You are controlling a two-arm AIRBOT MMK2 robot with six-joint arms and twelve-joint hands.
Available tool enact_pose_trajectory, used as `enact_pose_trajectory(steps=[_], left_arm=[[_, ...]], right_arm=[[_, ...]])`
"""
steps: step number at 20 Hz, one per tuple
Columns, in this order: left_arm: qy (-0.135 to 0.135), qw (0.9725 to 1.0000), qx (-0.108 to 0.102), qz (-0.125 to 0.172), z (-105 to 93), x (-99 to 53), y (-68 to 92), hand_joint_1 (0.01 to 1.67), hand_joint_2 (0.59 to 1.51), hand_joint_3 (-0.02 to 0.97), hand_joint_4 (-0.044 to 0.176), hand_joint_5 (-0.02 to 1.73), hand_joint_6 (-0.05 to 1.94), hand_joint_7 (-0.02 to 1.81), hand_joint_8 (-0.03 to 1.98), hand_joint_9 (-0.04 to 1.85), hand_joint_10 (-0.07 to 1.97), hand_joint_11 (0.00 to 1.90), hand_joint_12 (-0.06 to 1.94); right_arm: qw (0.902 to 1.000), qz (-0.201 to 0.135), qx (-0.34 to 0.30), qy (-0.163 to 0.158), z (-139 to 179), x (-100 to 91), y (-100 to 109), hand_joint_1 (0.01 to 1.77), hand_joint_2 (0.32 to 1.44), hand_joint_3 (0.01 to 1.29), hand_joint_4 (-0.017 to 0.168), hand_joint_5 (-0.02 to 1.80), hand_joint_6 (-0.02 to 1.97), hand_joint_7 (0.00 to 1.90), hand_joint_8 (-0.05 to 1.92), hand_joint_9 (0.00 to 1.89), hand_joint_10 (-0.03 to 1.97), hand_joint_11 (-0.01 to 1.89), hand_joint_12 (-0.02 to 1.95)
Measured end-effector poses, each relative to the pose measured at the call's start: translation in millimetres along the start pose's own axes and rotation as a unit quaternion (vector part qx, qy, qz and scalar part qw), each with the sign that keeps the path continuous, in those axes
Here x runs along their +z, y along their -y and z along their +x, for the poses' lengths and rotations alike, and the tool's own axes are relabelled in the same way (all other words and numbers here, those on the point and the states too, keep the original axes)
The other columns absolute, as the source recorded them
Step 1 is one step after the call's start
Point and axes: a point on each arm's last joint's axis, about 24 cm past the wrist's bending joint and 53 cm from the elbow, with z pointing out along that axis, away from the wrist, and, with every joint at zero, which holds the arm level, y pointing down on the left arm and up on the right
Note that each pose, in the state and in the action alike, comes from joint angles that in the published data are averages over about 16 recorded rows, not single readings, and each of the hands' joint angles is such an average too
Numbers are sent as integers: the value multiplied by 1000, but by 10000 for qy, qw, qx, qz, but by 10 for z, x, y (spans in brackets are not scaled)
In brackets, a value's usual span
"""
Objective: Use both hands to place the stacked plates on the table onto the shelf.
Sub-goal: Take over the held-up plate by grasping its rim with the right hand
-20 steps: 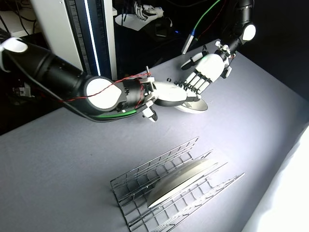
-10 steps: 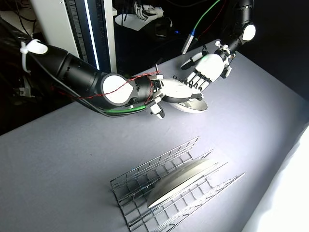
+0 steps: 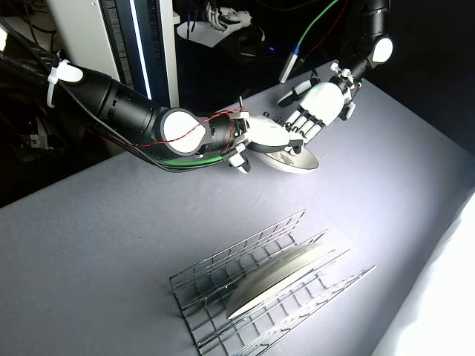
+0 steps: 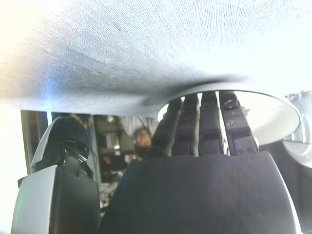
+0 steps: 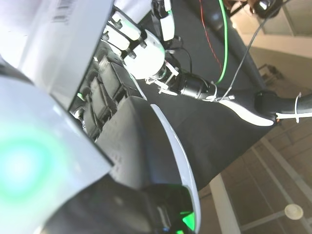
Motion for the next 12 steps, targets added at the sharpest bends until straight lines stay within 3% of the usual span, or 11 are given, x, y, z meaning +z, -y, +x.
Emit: enact_pose_trajectory(steps=[8, 12], left_arm=[[-1, 10000, 1, 3, 1, 0, 0, 22, 1183, 10, -13, -17, -37, 0, -23, -13, -24, 10, -42], [-9, 10000, 1, 12, 4, 1, 3, 22, 1183, 10, -13, -16, -38, 0, -23, -12, -23, 10, -41]], right_arm=[[10000, 45, 66, -54, 68, -1, 8, 1226, 987, 13, 4, 421, 9, 396, 12, 364, 41, 29, 1075], [10000, 32, 74, -33, 61, 4, 8, 1249, 999, 13, 3, 562, 43, 551, 22, 522, 49, 148, 1121]])
